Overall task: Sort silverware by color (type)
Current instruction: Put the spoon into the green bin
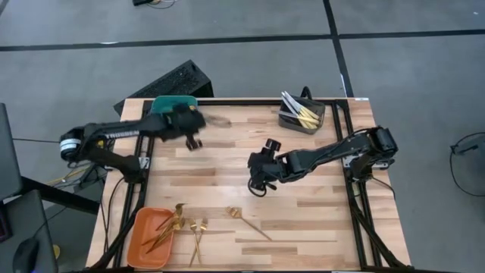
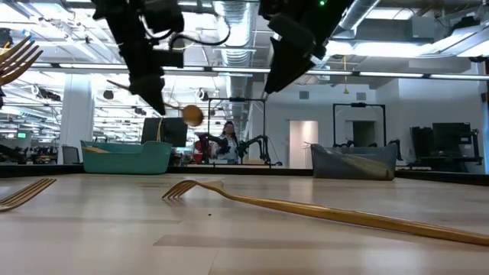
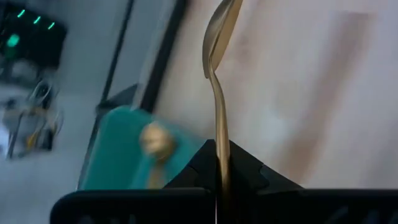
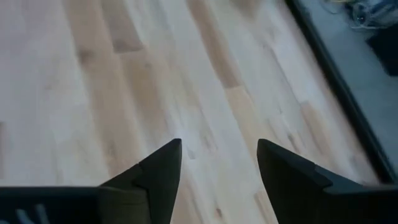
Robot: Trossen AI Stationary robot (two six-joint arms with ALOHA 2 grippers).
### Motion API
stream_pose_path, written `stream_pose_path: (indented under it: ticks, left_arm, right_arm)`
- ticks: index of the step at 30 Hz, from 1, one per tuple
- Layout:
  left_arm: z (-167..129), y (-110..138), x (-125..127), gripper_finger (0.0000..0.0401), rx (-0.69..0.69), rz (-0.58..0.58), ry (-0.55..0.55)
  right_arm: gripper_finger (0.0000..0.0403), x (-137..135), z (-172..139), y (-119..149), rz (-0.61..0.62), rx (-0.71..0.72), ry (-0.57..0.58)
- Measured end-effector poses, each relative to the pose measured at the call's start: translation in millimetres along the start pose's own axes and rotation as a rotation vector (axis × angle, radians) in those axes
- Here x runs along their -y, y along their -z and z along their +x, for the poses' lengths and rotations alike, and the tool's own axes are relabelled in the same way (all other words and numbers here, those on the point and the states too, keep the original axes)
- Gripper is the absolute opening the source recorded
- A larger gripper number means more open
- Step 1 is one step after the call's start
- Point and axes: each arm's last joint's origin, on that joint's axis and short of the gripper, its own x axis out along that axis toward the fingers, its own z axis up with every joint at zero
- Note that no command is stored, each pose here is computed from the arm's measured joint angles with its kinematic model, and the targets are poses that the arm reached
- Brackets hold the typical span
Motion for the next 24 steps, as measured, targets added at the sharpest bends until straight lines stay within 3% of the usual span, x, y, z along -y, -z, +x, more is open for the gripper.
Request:
stream_pose_path:
  ticks: [6,10,13,20,24]
  left_arm:
    - [22,27,-64,0.0001,-0.13,-0.139,-0.075]
    - [33,44,-87,0.0001,-0.2,-0.201,-0.092]
    - [38,56,-99,0.0001,-0.229,-0.241,-0.068]
    - [59,70,-111,0.0002,-0.3,-0.286,0.004]
    - [74,75,-110,0.0028,-0.383,-0.318,-0.002]
  right_arm:
    - [0.0228,-7,0,14,0.02,-0.03,0.031]
    - [0.0228,-13,7,34,0.047,-0.069,0.039]
    - [0.0228,-19,13,46,0.09,-0.063,0.011]
    - [0.0228,-33,24,51,0.197,-0.006,-0.196]
    - [0.0228,-40,20,50,0.258,0.023,-0.23]
